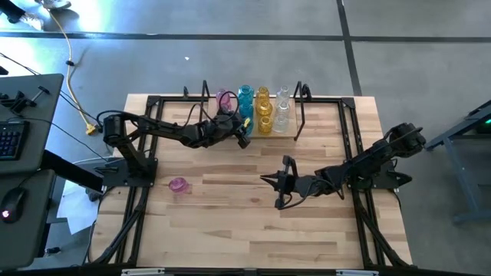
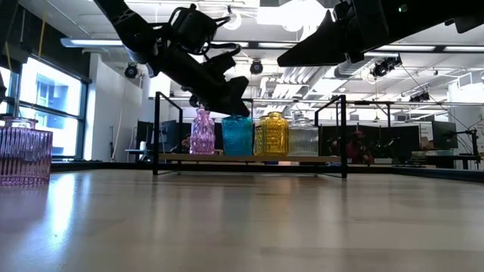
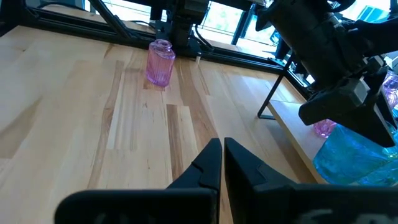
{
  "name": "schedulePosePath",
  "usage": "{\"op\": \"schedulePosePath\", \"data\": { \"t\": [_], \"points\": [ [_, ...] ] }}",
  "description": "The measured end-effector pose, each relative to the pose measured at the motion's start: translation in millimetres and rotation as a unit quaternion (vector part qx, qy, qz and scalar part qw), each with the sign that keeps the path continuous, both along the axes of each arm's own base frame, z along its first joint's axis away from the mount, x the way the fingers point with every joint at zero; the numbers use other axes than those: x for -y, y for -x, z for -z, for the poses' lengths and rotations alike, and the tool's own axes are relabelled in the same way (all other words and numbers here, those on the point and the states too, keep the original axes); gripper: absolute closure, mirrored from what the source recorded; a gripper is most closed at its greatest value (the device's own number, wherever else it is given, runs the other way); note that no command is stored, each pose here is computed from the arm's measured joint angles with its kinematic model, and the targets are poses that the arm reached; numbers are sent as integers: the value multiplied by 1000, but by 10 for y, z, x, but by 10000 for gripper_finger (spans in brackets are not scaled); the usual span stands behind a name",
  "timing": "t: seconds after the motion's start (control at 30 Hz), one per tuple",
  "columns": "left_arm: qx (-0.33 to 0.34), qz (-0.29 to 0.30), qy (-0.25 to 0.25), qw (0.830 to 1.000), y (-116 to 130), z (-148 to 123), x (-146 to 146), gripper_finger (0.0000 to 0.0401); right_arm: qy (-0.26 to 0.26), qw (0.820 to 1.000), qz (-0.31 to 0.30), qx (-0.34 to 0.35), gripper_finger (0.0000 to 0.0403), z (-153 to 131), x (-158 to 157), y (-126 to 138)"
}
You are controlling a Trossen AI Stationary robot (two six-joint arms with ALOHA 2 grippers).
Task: Sort vases onto shelf
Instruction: Put the blue vase on the shelf aligned with the other blue vase
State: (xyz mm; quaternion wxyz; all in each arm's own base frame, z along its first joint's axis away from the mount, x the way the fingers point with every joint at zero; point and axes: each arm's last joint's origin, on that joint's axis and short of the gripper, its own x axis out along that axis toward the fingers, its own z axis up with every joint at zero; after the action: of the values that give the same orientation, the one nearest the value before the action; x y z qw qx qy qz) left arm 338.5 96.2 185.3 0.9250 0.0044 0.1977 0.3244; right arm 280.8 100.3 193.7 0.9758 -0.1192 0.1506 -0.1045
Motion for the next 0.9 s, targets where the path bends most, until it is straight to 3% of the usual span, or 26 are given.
{"op": "schedulePosePath", "data": {
  "t": [0.43, 0.9],
  "points": [
    [5, 4, -12, 1000, -9, -23, -2, 242, -1, 1000, -2, 0, 403, 0, -2, 0],
    [2, 9, -18, 1000, -10, -27, -1, 213, -1, 1000, -4, 0, 403, 0, -3, 0]
  ]
}}
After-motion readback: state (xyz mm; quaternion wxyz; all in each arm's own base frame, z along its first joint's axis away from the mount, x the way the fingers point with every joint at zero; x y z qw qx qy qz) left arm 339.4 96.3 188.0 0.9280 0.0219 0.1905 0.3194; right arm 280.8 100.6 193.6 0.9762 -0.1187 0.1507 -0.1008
